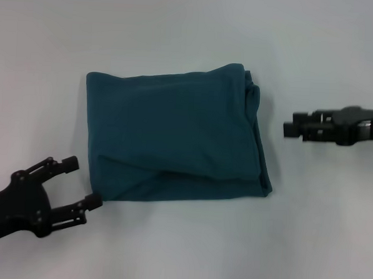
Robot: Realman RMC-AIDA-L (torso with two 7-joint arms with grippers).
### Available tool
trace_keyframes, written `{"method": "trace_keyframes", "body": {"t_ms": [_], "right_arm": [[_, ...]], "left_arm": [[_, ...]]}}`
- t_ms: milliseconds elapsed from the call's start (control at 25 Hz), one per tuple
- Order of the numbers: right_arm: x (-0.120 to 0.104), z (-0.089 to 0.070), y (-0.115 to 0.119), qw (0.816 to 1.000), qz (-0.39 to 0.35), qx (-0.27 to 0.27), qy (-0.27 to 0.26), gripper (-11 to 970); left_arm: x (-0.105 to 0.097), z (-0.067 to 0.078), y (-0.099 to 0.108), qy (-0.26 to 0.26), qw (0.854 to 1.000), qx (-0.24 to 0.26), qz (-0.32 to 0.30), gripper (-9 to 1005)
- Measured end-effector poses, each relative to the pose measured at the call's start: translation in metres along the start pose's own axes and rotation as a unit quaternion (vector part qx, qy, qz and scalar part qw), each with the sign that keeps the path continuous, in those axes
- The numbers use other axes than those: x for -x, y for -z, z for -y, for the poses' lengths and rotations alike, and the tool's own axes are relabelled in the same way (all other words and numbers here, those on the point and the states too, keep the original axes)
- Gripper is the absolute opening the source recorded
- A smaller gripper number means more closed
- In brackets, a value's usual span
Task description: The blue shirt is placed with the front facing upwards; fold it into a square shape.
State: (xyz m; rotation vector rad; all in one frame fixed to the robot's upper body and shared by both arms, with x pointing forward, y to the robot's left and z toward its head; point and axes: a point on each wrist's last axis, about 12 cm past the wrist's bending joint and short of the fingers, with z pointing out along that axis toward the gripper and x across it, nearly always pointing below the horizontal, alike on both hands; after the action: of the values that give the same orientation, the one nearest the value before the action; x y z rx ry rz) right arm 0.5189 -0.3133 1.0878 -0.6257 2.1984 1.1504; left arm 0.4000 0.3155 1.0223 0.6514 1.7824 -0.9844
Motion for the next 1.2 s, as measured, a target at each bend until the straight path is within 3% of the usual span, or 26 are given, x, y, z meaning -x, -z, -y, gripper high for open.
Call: {"method": "trace_keyframes", "body": {"t_ms": [280, 520, 680, 1200], "right_arm": [[0.007, -0.003, -0.015, 0.994, -0.082, 0.004, -0.074, 589], [0.021, -0.013, -0.045, 0.982, -0.137, 0.036, -0.125, 586], [0.024, -0.013, -0.059, 0.975, -0.176, 0.021, -0.137, 585], [0.021, -0.014, -0.066, 0.975, -0.165, 0.019, -0.146, 583]], "left_arm": [[-0.004, 0.0, -0.001, -0.006, 1.0, -0.004, -0.018, 899], [-0.006, 0.0, 0.002, -0.003, 1.0, 0.004, -0.019, 895], [-0.006, 0.001, 0.002, -0.002, 1.0, 0.005, -0.018, 892], [-0.005, 0.003, -0.002, -0.004, 1.0, -0.01, -0.021, 882]]}}
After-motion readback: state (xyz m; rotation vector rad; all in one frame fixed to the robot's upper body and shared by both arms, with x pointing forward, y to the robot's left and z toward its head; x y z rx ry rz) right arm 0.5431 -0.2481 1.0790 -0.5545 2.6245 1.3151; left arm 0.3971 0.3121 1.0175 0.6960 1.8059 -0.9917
